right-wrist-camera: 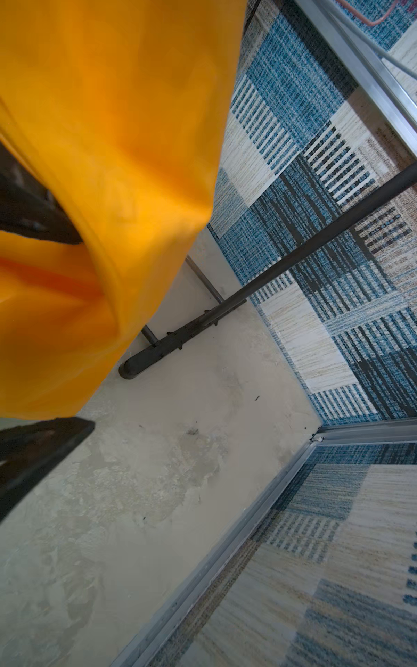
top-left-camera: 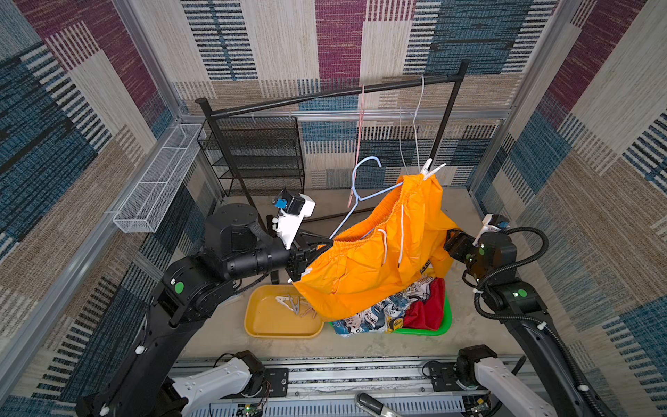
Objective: Remove the clothespins securing shorts to the hanger
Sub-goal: Pick up the hanger from the clothesline, then adjust the shorts in the basket.
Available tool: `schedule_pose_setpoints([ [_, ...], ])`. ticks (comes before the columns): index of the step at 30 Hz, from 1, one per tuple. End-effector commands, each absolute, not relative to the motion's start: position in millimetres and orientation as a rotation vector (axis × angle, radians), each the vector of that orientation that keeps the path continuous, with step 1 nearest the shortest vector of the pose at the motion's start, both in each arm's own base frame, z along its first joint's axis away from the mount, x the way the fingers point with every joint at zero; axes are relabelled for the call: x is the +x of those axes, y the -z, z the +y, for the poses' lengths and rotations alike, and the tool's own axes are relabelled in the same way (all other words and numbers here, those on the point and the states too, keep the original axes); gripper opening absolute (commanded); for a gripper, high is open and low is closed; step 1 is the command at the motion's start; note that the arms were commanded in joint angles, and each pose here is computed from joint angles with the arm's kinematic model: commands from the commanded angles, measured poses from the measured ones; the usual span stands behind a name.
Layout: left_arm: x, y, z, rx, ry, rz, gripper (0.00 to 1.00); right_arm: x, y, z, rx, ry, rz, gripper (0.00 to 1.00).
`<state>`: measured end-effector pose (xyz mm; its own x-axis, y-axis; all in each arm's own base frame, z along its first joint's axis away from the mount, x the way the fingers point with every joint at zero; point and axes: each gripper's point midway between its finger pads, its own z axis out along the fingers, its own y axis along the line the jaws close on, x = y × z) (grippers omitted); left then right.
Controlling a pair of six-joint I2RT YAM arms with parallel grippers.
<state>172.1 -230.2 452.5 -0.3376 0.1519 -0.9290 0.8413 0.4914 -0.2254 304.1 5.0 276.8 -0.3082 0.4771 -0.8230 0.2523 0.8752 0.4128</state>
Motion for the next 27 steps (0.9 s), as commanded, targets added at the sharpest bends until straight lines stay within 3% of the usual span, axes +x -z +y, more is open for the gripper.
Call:
schedule_pose_setpoints([
  [1, 169, -466, -234, 0.871, 0.928, 1.704, 0.0, 318, -292, 11, 0.519, -0.354, 1.865, 0.77],
  [15, 140, -461, -236, 0.999, 1.017, 1.636, 0.0, 365, -259, 17, 0.411, -0.647, 2.011, 0.77],
  [27, 147, -429, -248, 1.04, 1.044, 1.699, 0.0, 326, -244, 66, 0.229, -0.759, 2.11, 0.68],
])
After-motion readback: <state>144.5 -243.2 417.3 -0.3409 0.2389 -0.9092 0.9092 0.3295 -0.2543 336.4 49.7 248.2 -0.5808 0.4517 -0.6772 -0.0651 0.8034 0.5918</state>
